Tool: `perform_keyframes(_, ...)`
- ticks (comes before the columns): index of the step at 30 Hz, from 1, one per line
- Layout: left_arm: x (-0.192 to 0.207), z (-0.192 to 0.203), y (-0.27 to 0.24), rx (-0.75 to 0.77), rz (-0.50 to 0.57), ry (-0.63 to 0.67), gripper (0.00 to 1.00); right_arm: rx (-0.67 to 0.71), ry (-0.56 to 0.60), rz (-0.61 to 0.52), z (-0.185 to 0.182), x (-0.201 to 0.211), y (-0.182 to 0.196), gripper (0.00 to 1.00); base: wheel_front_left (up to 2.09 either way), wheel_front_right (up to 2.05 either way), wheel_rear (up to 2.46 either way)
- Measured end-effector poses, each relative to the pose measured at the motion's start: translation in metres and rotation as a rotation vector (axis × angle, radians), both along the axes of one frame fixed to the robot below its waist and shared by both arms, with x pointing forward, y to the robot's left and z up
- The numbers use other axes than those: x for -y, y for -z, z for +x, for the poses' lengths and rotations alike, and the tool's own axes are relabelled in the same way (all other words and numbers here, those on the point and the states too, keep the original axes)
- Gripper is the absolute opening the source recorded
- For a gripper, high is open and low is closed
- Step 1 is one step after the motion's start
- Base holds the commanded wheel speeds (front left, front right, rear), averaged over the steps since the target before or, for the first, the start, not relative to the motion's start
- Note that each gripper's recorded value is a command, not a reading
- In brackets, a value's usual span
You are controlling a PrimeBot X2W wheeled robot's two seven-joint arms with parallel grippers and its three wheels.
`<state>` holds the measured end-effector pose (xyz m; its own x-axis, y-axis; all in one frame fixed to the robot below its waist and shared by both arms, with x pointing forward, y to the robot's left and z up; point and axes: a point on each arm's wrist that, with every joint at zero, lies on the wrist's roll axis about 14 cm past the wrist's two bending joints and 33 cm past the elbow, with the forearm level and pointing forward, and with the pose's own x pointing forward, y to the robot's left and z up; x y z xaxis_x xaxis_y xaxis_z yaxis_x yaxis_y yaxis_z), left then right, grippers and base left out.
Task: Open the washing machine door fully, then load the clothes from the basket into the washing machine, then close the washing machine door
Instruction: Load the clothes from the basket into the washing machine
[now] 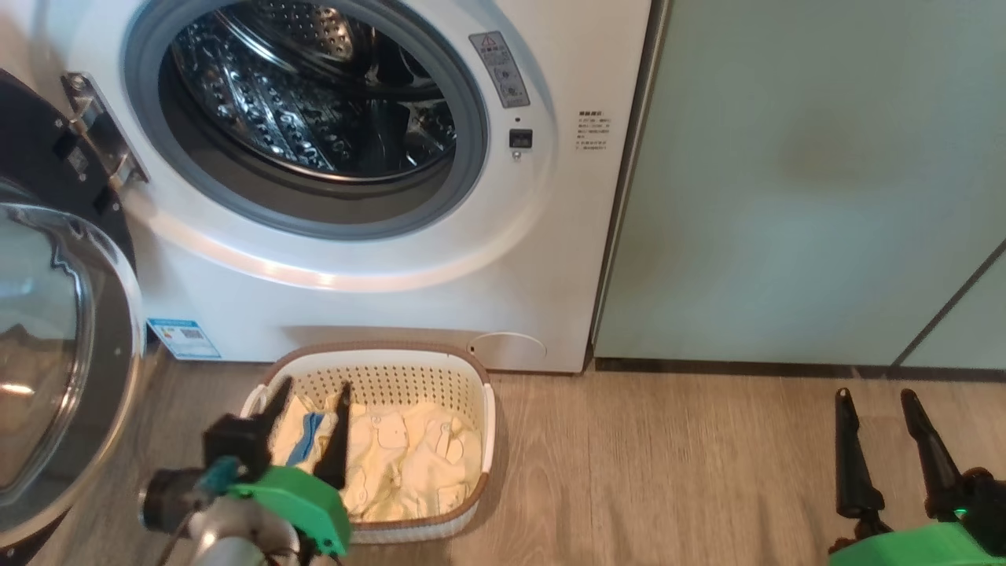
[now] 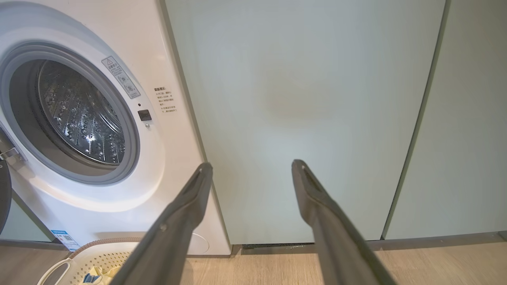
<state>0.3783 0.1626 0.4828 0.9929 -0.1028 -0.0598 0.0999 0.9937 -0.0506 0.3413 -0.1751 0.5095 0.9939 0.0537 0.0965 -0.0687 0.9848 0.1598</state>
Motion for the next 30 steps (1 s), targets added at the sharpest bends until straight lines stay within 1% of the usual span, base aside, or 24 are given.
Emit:
perform_keyframes(7,0.050,0.005,0.060,-0.234,-0.029,0.161,1.00,-0.031,-0.003,0.001,0.006,-0.001,0.009,1.00,0.00,0.00,0.00)
perform_keyframes(11,0.071,0.014,0.088,-0.331,-0.031,0.227,1.00,-0.040,0.006,-0.002,0.017,0.002,0.012,1.00,0.00,0.00,0.00)
perform_keyframes(12,0.071,0.014,0.088,-0.331,-0.031,0.227,1.00,-0.040,0.006,-0.002,0.017,0.002,0.012,1.00,0.00,0.00,0.00)
perform_keyframes(17,0.088,0.025,0.129,-0.473,-0.025,0.275,1.00,-0.036,0.009,-0.008,0.036,0.003,0.013,1.00,0.00,0.00,0.00)
perform_keyframes(30,0.116,0.067,0.218,-0.693,-0.032,0.347,1.00,-0.081,0.003,0.007,0.095,0.004,0.045,1.00,0.00,0.00,0.00)
